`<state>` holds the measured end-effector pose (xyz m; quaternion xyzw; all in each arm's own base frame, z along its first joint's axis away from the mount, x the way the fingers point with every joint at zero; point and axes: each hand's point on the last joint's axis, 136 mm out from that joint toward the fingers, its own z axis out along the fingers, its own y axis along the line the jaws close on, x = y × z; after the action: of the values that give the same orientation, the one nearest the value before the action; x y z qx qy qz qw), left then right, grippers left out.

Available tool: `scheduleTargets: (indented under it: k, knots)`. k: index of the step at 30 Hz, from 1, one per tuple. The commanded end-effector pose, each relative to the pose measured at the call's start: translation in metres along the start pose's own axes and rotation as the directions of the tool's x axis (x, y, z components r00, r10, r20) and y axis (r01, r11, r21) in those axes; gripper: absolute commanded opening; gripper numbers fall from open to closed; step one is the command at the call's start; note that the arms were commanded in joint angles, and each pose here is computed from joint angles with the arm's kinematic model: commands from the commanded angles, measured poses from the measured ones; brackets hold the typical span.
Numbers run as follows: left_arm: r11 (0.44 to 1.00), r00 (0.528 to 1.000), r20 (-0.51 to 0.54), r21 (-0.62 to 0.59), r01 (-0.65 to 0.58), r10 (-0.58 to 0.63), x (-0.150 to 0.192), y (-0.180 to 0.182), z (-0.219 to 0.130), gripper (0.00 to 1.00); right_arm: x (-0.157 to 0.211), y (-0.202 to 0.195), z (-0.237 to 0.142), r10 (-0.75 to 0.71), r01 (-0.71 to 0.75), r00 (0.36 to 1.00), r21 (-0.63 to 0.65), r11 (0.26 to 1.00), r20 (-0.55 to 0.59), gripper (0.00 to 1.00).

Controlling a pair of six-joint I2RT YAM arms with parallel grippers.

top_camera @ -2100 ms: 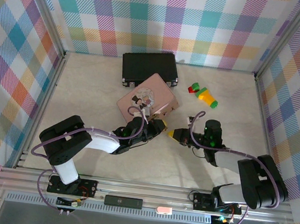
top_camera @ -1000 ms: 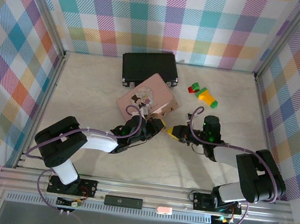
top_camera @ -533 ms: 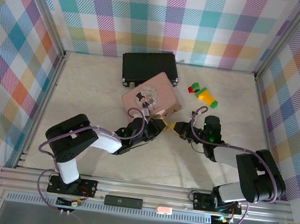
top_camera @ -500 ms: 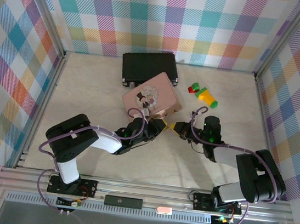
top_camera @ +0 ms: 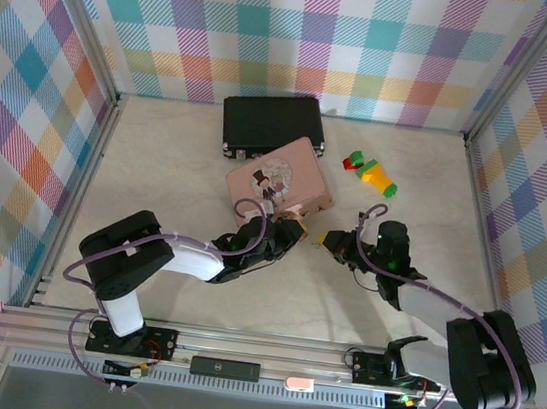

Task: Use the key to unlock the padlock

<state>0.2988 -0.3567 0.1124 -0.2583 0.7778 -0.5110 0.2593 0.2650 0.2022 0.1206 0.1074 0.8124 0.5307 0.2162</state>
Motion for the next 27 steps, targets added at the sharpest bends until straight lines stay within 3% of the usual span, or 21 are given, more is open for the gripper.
scheduleTargets:
  k: [1, 6, 9, 14, 21, 25, 27]
  knots:
    - [0.998, 0.996, 0.076, -0.056, -0.033, 0.037, -0.014, -0.014, -0.011, 0.00, 0.002, -0.015, -0.011, 0.005, -0.005, 1.000, 0.058, 0.998, -0.017, 0.00]
    - [0.972, 0.978, 0.168, -0.221, -0.082, 0.120, -0.032, 0.004, -0.035, 0.00, -0.007, -0.012, -0.019, -0.022, 0.023, 1.000, 0.056, 0.998, -0.020, 0.00]
    - [0.967, 0.968, 0.218, -0.248, -0.066, 0.122, -0.039, 0.015, -0.042, 0.00, -0.013, -0.008, -0.021, -0.031, 0.032, 0.999, 0.038, 0.999, -0.014, 0.00]
    - [0.972, 0.963, 0.249, -0.232, -0.044, 0.103, -0.038, 0.030, -0.028, 0.00, -0.021, 0.009, -0.025, -0.051, 0.051, 0.999, 0.021, 0.998, -0.010, 0.00]
    - [0.990, 0.981, 0.189, -0.138, -0.027, 0.053, -0.012, 0.027, 0.018, 0.01, -0.022, 0.027, -0.040, -0.124, 0.124, 0.992, 0.044, 0.991, -0.003, 0.00]
    - [0.992, 0.985, 0.167, -0.125, -0.034, 0.054, -0.006, 0.027, 0.028, 0.32, -0.024, 0.028, -0.043, -0.131, 0.131, 0.991, 0.045, 0.990, -0.001, 0.00]
    - [0.989, 0.983, 0.166, -0.137, -0.051, 0.073, -0.007, 0.027, 0.024, 0.42, -0.027, 0.031, -0.046, -0.138, 0.138, 0.990, 0.043, 0.990, 0.003, 0.00]
